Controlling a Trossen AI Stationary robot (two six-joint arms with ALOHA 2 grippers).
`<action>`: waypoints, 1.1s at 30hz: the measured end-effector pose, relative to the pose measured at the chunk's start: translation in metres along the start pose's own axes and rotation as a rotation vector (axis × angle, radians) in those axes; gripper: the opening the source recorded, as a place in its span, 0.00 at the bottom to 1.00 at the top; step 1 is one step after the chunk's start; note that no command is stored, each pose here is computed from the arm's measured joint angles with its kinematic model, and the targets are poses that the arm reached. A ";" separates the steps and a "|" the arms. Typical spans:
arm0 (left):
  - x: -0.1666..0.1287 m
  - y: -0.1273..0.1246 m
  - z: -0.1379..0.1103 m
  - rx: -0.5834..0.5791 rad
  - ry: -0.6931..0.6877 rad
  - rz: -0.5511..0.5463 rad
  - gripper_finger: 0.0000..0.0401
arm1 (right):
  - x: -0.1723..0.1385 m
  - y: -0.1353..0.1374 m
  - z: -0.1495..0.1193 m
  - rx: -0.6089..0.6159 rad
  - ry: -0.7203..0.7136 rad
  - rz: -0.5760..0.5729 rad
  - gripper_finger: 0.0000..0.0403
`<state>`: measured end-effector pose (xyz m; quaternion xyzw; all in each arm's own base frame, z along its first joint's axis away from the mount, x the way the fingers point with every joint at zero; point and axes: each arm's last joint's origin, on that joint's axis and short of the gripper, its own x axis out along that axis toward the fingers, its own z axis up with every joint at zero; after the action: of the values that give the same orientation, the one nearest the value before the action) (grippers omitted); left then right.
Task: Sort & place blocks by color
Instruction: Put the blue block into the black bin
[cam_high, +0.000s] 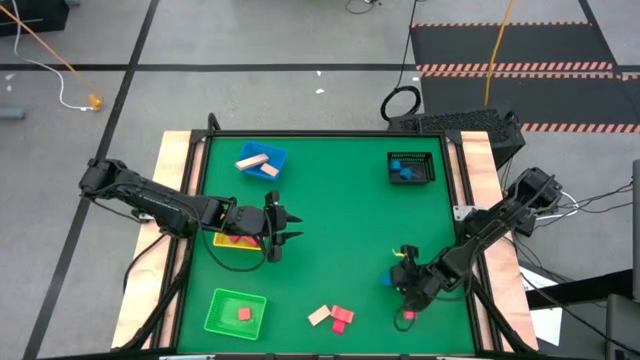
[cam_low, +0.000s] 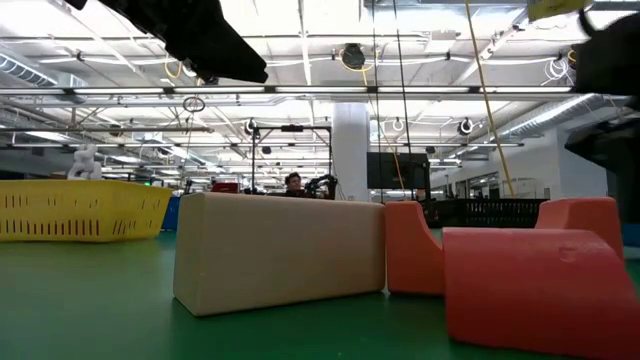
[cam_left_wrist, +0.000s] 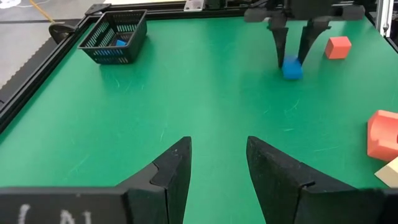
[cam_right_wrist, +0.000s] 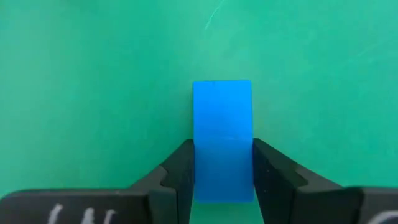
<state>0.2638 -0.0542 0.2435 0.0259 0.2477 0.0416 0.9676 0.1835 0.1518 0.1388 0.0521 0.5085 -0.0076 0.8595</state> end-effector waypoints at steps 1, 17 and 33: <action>0.000 0.000 0.001 -0.001 -0.005 0.000 0.39 | 0.000 -0.002 0.004 0.037 -0.012 0.001 0.28; 0.000 -0.001 0.010 -0.028 -0.098 -0.008 0.39 | -0.056 -0.121 0.045 0.349 -0.162 -0.358 0.29; 0.000 -0.001 0.010 -0.067 -0.099 -0.010 0.39 | -0.084 -0.218 0.026 0.605 -0.211 -0.725 0.29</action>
<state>0.2681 -0.0552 0.2524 -0.0057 0.1983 0.0439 0.9791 0.1515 -0.0712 0.2070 0.1181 0.3788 -0.4594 0.7947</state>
